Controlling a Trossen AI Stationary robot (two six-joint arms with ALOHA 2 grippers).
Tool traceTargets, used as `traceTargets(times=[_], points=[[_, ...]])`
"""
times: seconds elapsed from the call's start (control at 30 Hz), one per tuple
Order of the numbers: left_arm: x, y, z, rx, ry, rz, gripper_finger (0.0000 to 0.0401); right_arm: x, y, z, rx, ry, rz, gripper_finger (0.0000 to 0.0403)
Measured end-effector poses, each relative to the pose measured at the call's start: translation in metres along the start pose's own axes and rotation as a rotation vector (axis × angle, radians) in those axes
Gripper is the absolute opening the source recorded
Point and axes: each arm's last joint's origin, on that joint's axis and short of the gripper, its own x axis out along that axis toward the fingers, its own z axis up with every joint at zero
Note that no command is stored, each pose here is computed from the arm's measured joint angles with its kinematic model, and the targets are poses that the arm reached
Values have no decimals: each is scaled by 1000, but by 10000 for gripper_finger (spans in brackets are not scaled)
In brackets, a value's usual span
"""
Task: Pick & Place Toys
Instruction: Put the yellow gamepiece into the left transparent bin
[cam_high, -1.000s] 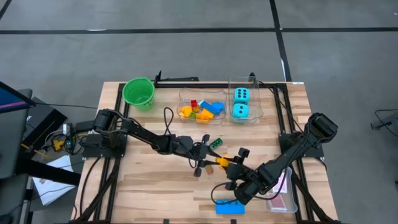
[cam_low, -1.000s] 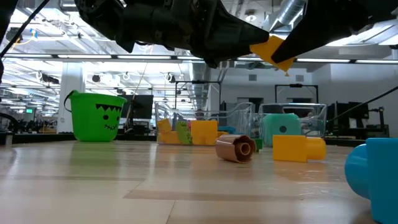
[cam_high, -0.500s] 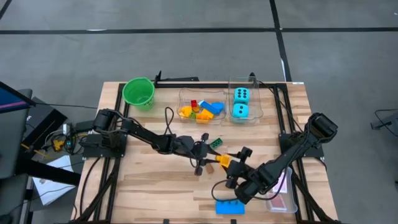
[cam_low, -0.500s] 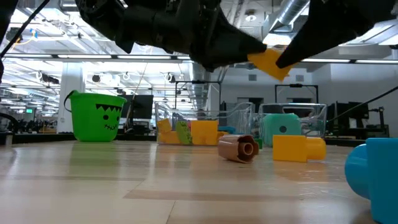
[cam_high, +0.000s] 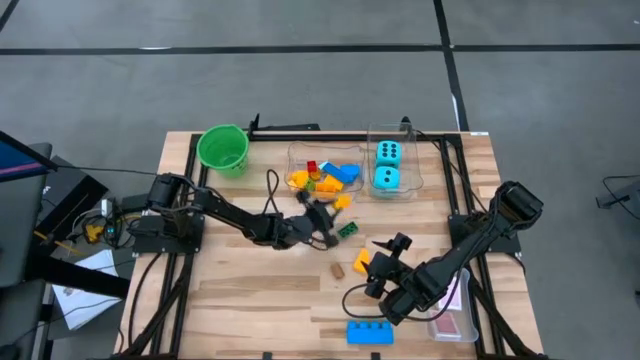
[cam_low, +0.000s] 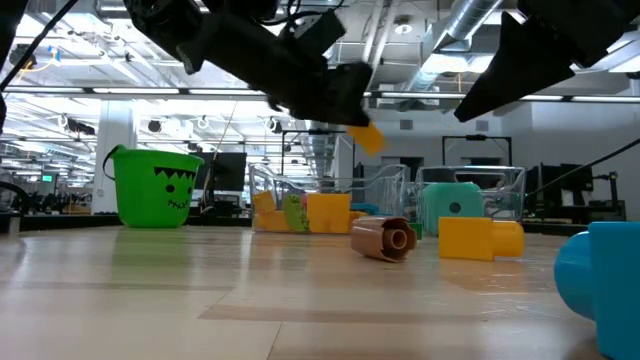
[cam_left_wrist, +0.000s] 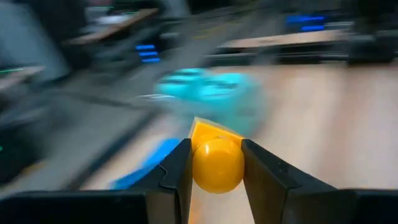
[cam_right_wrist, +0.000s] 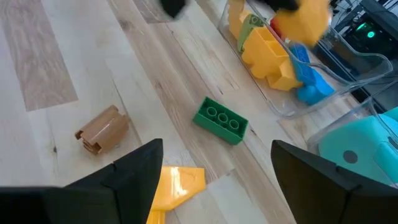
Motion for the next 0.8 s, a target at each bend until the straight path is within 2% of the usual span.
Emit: traceTargets(times=[0.1,0.23,0.6,0.8], points=[[-1,5,0,-5,12,190,103,0,0,0,1,-1,1,291],[1,11,-2,-18,29,312,103,0,0,0,1,0,1,291],[33,47,-27,-107,170,376,111,0,0,0,-2,3,1,291],[36,51,-28,-125,179,370,110,0,0,0,-2,3,1,291]])
